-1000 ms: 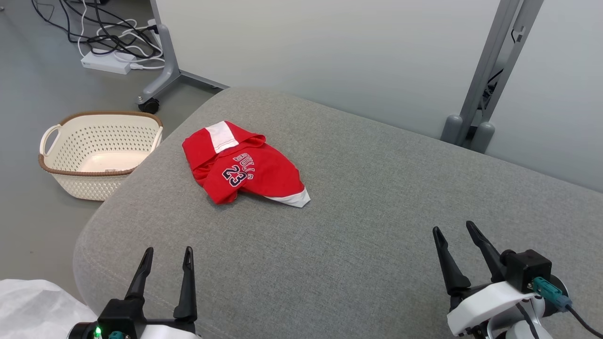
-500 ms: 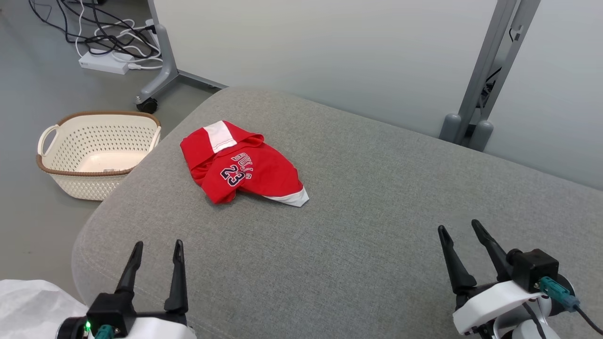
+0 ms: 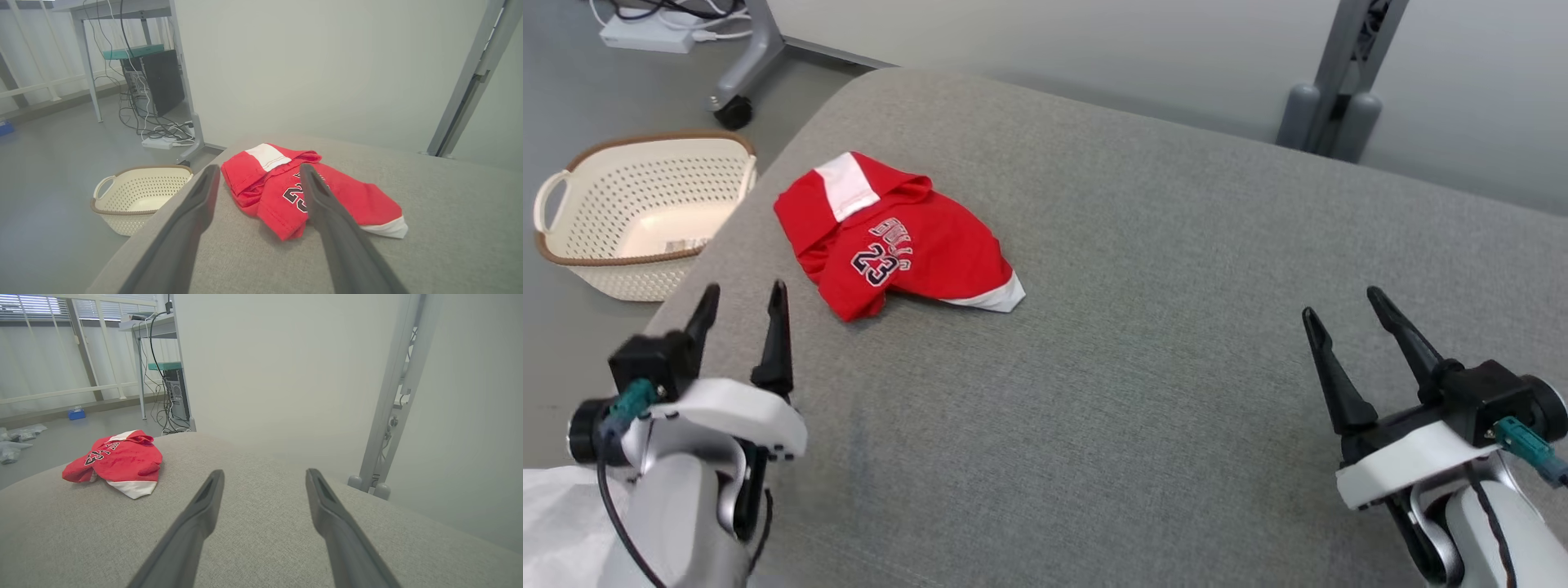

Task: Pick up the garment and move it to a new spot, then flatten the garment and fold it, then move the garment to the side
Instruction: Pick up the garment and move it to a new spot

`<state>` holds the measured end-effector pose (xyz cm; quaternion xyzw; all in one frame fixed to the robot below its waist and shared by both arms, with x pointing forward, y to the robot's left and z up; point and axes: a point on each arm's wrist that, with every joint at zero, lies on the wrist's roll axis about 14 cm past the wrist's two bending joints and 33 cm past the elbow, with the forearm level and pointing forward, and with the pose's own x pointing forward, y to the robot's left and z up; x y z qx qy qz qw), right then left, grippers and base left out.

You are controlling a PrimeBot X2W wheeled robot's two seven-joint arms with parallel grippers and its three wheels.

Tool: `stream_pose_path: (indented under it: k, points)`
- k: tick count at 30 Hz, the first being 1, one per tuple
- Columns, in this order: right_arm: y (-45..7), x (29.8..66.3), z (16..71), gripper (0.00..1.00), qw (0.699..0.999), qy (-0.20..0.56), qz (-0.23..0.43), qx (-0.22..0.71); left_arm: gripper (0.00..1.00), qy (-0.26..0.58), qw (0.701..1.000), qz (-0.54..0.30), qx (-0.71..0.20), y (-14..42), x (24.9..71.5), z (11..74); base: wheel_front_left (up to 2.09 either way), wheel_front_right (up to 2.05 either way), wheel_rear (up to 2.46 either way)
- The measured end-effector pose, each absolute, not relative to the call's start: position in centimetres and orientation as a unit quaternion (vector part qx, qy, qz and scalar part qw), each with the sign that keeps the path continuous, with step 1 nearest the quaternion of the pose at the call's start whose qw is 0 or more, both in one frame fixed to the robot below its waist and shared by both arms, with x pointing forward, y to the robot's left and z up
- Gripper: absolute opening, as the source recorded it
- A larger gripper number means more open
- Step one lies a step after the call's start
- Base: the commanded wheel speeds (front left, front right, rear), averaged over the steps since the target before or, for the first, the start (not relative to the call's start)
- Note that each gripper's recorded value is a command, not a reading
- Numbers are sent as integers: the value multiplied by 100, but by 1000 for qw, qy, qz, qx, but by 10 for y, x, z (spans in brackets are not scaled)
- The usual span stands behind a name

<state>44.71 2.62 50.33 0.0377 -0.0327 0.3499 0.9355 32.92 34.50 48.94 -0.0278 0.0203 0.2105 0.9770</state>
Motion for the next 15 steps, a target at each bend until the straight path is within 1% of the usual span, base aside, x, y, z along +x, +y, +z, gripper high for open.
stream_pose_path:
  k: [3,8,15]
  points:
    - [21,457,503,100,936,-39,349,36,100,49,979,196,-31,350,363,487,0,0,0]
    - [-1,475,496,100,944,-37,326,37,100,133,973,178,-53,356,408,465,0,0,0]
    - [-32,484,473,100,955,-13,296,35,100,249,953,149,-90,342,454,425,0,0,0]
